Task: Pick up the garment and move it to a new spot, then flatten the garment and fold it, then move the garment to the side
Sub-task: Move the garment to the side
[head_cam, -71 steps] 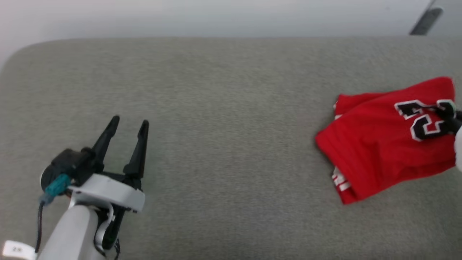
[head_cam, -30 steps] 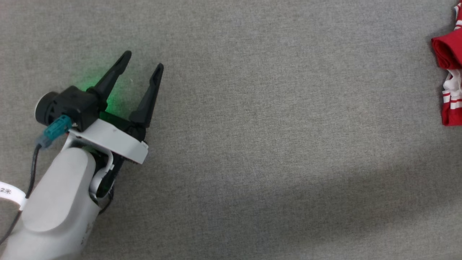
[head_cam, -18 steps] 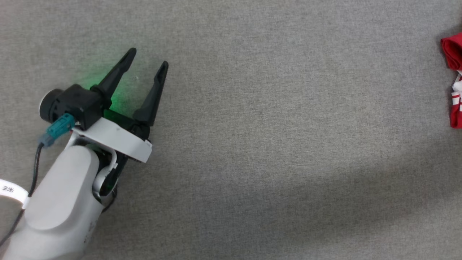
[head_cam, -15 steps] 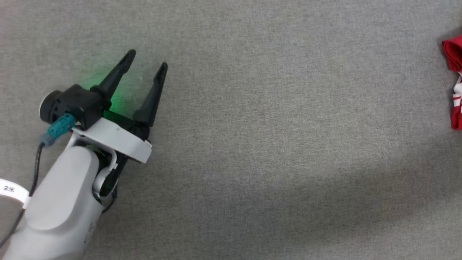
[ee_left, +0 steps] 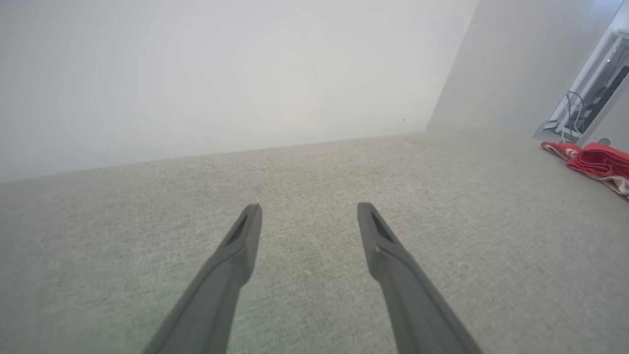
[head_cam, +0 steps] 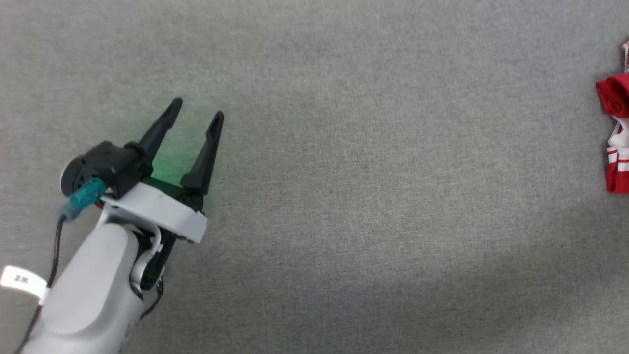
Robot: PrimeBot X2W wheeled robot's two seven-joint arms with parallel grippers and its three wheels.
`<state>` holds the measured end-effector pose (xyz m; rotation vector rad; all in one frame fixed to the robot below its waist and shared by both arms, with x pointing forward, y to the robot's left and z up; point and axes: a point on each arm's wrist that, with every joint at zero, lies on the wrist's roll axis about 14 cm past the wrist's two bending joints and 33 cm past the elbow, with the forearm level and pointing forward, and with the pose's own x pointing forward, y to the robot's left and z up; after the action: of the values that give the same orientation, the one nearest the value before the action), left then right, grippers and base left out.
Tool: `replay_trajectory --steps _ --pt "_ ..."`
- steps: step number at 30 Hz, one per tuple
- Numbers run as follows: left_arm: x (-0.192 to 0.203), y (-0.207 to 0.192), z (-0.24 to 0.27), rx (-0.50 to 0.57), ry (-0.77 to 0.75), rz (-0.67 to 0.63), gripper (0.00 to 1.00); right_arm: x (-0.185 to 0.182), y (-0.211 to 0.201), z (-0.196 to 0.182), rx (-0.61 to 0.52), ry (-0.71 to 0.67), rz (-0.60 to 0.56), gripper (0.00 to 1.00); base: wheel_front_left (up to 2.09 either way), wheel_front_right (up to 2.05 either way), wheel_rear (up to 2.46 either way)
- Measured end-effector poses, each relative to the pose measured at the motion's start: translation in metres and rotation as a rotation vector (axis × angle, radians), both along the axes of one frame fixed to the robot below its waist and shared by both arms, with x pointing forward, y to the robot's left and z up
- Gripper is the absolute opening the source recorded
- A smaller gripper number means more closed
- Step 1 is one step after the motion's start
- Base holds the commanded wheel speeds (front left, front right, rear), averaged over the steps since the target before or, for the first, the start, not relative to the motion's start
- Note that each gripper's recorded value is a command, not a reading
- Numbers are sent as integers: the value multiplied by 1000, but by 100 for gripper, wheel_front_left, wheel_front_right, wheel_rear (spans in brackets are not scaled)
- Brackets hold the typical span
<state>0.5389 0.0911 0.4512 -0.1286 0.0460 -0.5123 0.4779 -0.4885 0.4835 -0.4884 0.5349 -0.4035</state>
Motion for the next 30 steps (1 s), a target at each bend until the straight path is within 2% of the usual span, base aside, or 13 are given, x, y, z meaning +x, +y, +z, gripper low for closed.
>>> replay_trajectory --steps 6,15,21,30 --pt "-17 14 18 -7 -14 41 100 1 16 10 123 -103 -37 100 0 0 0" --pt "-54 42 39 -15 -19 114 100 -17 70 -24 392 -59 -79 100 0 0 0" --pt "-83 73 52 -14 -31 190 100 -28 116 -36 485 -19 11 100 0 0 0" --pt "-135 129 63 -9 -54 355 100 -46 162 -25 539 -103 190 100 0 0 0"
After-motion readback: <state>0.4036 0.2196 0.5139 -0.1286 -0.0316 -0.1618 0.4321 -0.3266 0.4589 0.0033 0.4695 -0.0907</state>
